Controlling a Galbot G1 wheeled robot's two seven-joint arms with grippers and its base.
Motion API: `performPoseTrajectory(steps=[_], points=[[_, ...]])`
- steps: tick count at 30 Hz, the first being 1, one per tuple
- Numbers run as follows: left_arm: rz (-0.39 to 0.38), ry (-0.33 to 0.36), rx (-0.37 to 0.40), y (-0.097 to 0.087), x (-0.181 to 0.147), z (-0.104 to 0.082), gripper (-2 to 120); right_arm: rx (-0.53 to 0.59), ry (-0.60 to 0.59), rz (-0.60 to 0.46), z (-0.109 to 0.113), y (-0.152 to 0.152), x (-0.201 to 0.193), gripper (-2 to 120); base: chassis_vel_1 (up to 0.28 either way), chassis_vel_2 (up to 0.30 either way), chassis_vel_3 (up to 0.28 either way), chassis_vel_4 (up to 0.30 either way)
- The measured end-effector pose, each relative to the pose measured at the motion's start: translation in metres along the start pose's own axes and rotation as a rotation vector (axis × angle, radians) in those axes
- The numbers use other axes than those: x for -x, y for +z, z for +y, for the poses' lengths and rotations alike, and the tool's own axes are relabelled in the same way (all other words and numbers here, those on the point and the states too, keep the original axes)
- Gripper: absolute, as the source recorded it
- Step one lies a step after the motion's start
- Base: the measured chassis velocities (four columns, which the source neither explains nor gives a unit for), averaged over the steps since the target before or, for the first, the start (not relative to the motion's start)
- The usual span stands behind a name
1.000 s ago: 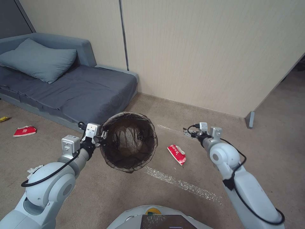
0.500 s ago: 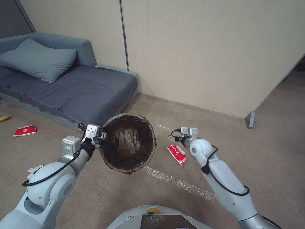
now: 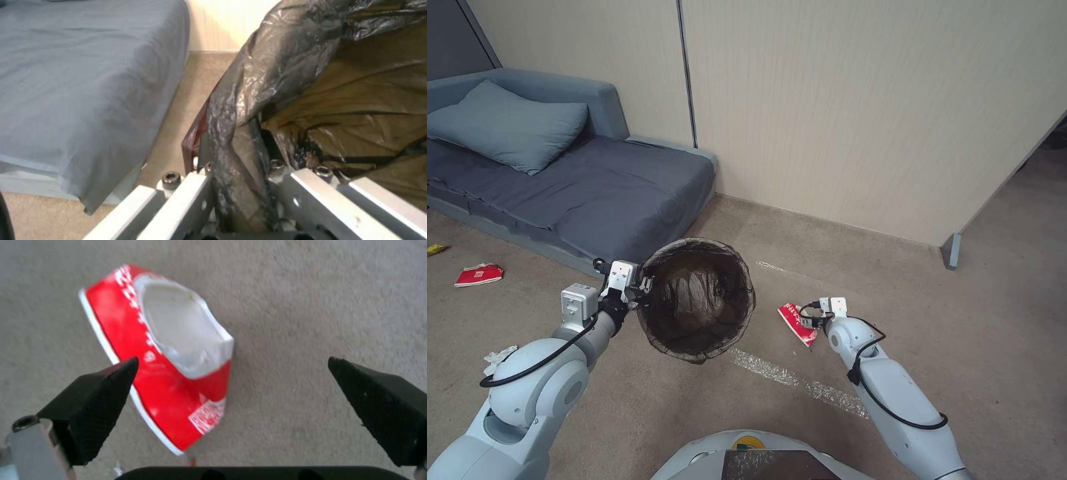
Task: Pick up the trash bin, then pick up the garbage from the floor and place it into the trash bin.
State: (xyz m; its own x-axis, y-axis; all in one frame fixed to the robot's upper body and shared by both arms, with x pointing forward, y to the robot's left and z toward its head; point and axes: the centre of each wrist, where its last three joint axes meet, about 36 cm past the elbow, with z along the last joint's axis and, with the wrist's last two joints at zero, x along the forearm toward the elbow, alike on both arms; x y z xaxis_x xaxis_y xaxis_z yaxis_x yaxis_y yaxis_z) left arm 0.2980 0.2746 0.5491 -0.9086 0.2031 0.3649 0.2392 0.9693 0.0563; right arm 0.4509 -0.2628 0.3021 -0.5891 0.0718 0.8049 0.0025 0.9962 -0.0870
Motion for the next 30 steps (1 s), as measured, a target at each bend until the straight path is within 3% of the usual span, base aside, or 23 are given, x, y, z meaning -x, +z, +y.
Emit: performPoseTrajectory(steps=[6, 17, 30], points=[[-0.001, 0.001, 0.004, 0.000, 0.002, 0.001, 0, -0.010, 0.001, 0.035, 0.010, 0.011, 0.013, 100, 0.000, 0.000, 0.000, 0.000], [0.001, 0.002, 0.003, 0.000, 0.004, 0.002, 0, -0.043, -0.010, 0.030, 0.034, 0.000, 0.023, 100, 0.000, 0.000, 0.000, 0.000], [0.004, 0.002, -0.001, 0.002, 0.005, 0.002, 0, -0.068, 0.036, 0.034, 0.024, -0.004, 0.035, 100, 0.000, 0.000, 0.000, 0.000]])
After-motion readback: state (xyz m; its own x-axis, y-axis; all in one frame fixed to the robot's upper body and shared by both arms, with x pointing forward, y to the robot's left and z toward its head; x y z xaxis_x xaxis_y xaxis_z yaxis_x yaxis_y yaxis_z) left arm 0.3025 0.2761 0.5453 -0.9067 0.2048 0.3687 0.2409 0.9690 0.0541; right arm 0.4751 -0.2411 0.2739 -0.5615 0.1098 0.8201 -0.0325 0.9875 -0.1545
